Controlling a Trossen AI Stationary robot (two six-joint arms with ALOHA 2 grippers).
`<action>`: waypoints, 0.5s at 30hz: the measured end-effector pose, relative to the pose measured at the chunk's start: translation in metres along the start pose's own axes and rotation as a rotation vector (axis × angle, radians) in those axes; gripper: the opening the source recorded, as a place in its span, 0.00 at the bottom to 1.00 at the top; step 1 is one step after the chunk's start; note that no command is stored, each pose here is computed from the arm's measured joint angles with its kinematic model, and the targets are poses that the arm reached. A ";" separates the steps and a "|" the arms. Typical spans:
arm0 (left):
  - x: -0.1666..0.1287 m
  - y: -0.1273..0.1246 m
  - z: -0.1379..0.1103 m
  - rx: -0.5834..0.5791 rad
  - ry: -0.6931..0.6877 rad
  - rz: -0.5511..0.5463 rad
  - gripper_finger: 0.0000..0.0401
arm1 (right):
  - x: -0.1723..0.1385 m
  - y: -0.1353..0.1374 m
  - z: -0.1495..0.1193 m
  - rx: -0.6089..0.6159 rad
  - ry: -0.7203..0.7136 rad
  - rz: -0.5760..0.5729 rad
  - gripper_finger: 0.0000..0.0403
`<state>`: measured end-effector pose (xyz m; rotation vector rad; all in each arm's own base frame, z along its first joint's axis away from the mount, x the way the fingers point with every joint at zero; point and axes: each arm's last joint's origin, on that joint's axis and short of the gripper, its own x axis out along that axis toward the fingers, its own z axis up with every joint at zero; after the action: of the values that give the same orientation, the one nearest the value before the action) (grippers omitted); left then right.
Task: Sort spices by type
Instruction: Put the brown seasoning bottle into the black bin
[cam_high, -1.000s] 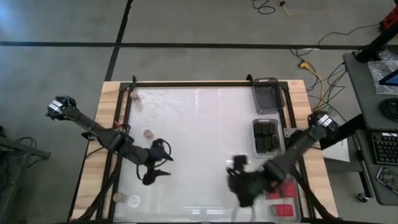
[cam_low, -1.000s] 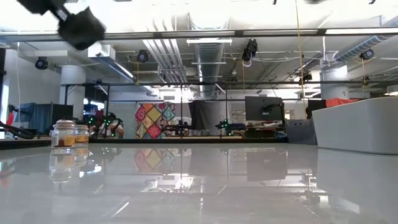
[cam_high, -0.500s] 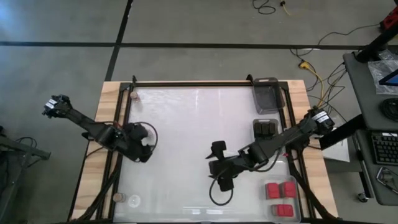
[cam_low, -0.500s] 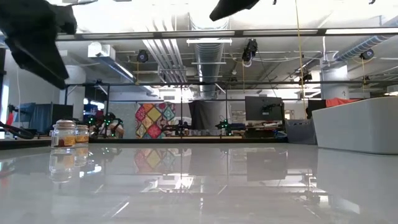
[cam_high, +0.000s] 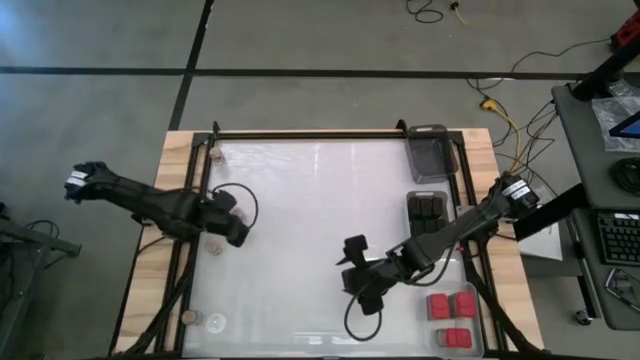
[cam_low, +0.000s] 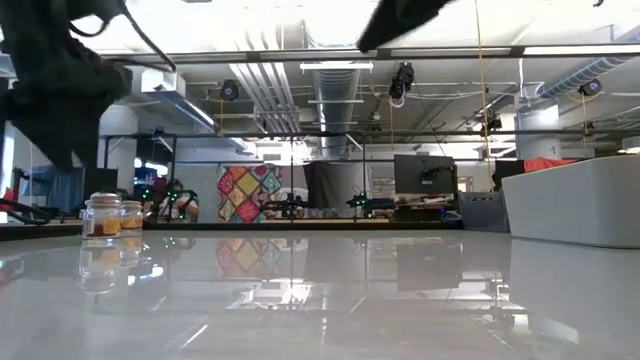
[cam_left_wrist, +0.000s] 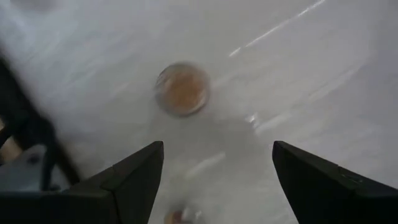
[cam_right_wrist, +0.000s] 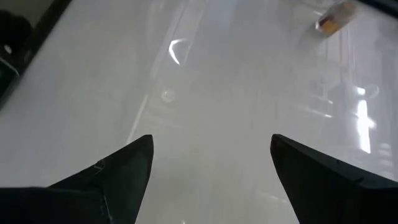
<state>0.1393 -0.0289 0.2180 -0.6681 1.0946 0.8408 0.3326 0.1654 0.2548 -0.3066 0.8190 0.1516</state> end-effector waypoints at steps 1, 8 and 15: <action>0.001 0.000 0.002 0.004 0.025 0.021 0.70 | 0.002 0.002 -0.004 -0.004 0.010 0.001 0.78; 0.016 -0.005 0.012 0.134 0.143 0.094 0.55 | 0.010 0.014 -0.024 -0.011 0.057 0.015 0.75; 0.028 0.000 0.017 0.134 0.240 0.113 0.20 | 0.011 0.021 -0.028 0.011 0.056 0.025 0.73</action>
<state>0.1539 -0.0078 0.1974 -0.6099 1.4037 0.7889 0.3152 0.1757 0.2241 -0.2916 0.8795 0.1622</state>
